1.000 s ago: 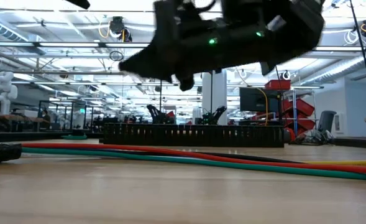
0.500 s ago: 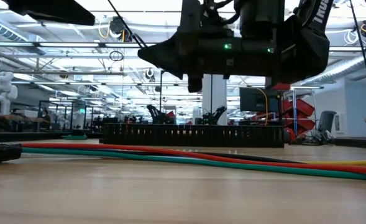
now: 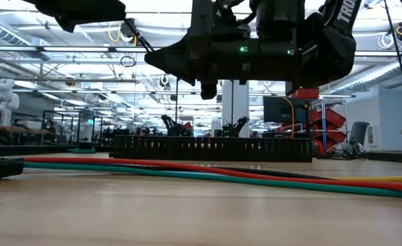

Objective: Ziptie cables
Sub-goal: Wrap the cables together using a zip tie

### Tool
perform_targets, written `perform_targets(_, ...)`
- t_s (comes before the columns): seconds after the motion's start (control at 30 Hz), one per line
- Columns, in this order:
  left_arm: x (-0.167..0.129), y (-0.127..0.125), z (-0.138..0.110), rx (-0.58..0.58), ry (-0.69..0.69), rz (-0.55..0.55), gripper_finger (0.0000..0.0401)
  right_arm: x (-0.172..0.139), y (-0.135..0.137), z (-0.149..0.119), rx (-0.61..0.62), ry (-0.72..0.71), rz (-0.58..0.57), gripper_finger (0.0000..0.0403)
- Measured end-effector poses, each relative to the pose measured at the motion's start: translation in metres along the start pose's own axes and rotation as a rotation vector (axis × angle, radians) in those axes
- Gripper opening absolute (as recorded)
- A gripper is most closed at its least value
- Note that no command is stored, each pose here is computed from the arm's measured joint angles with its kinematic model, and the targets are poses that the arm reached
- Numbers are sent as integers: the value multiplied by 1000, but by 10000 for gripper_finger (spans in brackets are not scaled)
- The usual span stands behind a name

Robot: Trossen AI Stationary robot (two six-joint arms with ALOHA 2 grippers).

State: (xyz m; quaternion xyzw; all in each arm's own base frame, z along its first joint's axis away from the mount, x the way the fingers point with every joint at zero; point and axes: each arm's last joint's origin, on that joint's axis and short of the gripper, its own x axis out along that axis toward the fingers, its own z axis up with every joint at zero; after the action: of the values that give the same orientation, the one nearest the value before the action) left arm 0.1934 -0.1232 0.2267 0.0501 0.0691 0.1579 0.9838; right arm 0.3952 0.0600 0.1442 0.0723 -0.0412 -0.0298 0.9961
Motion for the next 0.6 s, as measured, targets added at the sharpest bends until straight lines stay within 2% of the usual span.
perform_targets(0.2, 2, 1, 0, 11, -2, 7, 93, 0, 0, 0, 0, 0, -2, 0)
perform_targets(0.37, 2, 2, 0, 12, -1, 10, 13, 0, 0, 0, 6, -1, -5, 0)
perform_targets(0.5, 2, 2, -2, 36, 13, 10, 4, 0, 0, -2, 14, 21, -2, 0)
perform_targets(0.6, 0, 4, -6, 69, 70, -20, 3, 0, 0, -6, -8, 111, -5, 7)
